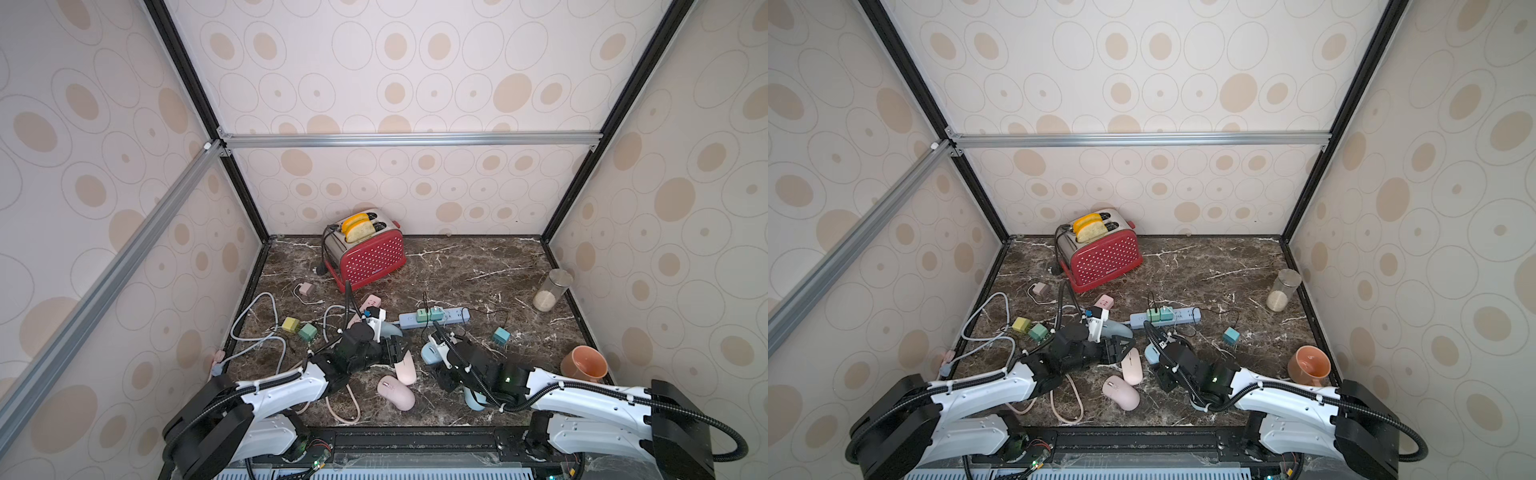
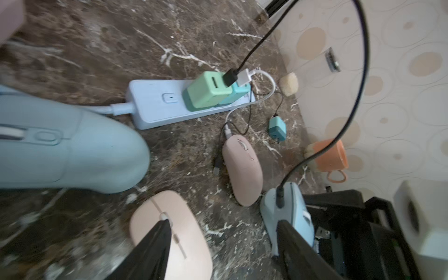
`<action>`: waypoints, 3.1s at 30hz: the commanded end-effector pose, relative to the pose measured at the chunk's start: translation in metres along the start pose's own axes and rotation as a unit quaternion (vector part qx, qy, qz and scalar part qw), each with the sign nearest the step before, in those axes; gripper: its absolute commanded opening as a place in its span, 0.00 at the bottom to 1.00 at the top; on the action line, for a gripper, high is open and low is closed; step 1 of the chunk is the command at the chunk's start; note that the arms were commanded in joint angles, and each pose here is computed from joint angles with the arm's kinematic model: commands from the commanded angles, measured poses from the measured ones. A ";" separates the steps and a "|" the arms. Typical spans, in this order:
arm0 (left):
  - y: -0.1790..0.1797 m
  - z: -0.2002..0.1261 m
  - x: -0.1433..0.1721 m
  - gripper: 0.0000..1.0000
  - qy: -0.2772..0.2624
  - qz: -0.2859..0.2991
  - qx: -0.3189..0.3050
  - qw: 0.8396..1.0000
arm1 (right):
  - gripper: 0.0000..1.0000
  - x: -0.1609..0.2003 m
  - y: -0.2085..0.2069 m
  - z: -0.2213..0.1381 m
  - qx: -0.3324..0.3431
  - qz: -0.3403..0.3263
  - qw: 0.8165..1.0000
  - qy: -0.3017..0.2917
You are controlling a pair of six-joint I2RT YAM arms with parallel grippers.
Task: Unplug the wireless mouse
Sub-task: Pick up the mouse from the center of the board, then remove the power cord from the mouse, then place the power cord at the center of the board, then remove the plug from the socket.
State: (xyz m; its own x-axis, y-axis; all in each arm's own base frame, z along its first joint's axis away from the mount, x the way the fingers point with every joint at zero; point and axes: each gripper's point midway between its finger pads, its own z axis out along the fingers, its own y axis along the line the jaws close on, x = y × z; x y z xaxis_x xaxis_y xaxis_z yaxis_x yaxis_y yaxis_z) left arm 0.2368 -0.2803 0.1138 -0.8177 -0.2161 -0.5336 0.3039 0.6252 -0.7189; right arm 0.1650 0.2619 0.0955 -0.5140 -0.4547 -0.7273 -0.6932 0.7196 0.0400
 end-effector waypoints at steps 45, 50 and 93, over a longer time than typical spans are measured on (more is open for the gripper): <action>-0.061 0.025 -0.026 0.01 -0.038 -0.087 0.143 0.985 | 0.40 -0.037 0.008 0.005 -0.004 0.017 0.998 -0.061; -0.063 0.020 -0.031 0.00 -0.052 -0.092 0.139 0.985 | 0.36 -0.028 0.013 0.011 -0.011 0.015 1.000 -0.025; 0.021 -0.029 -0.055 0.73 -0.062 0.016 -0.101 0.993 | 0.79 0.001 -0.028 -0.001 0.022 0.109 0.990 0.088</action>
State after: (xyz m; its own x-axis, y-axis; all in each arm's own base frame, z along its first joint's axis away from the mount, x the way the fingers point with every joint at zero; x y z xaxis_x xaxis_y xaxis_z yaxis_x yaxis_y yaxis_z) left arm 0.2661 -0.2470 0.1282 -0.7692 -0.2979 -0.5653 0.2084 0.7195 -0.6625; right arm 0.1659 0.2535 0.0775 -0.7273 -0.4234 -0.5402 -0.5880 0.7904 0.1722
